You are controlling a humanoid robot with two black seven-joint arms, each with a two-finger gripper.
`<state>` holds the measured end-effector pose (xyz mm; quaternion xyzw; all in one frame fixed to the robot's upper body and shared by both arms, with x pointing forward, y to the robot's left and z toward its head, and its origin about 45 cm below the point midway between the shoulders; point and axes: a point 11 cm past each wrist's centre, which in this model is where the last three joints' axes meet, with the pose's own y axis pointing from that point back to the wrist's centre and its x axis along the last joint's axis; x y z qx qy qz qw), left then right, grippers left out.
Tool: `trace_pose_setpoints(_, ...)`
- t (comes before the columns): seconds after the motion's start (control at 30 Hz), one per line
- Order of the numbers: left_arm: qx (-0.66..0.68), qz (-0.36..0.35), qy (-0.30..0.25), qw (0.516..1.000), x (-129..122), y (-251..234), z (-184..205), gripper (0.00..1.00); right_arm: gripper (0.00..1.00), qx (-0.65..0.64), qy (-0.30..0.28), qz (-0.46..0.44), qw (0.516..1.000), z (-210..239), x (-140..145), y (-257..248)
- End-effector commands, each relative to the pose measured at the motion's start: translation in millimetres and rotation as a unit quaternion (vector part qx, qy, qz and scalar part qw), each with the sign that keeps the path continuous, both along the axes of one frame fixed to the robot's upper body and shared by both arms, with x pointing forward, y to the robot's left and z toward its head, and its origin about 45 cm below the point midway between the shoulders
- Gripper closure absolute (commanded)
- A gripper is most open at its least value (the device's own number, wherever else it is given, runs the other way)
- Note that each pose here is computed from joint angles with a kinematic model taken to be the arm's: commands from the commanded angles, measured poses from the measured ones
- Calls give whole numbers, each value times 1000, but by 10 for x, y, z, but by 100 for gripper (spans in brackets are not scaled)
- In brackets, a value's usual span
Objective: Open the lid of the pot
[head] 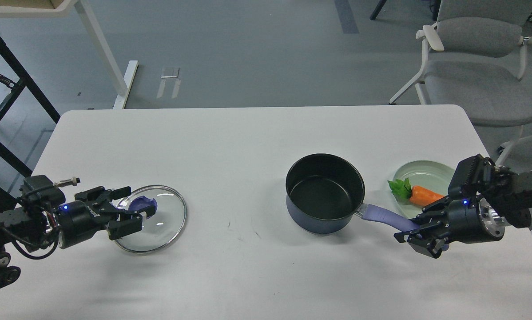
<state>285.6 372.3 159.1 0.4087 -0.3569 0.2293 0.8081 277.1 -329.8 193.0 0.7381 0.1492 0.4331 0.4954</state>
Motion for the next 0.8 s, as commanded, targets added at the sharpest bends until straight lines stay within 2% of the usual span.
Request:
trace_pose_setpoints(0.0, -145, 114, 83, 979, 190, 20, 289, 1, 47, 1, 0, -1, 1000, 4, 5, 0)
trace_pose_setpoints(0.07, -230, 156, 126, 952, 276, 15, 407, 1, 28, 3, -1, -2, 1000, 10, 10, 5)
trace_pose_setpoints(0.13, -297, 176, 152, 926, 353, 0, 537, 1, 13, 13, -1, -8, 1000, 27, 16, 21)
trace_pose_setpoints(0.17, -323, 181, 159, 915, 388, -4, 596, 1, 6, 17, 0, -12, 1000, 38, 21, 24)
trace_pose_setpoints(0.2, -348, 188, 163, 904, 428, 6, 657, 1, 4, 22, 1, -16, 1000, 51, 22, 25)
trace_pose_setpoints(0.33, -412, 217, 161, 870, 529, 51, 769, 1, 2, 36, -6, -39, 999, 183, 80, -23)
trace_pose_setpoints(0.57, -486, 264, 143, 821, 671, 205, 895, 1, 1, 121, -23, -126, 984, 672, 285, -87)
trace_pose_setpoints(0.77, -572, 301, 143, 750, 812, 235, 894, 1, 1, 266, -40, -247, 931, 1025, 613, -173)
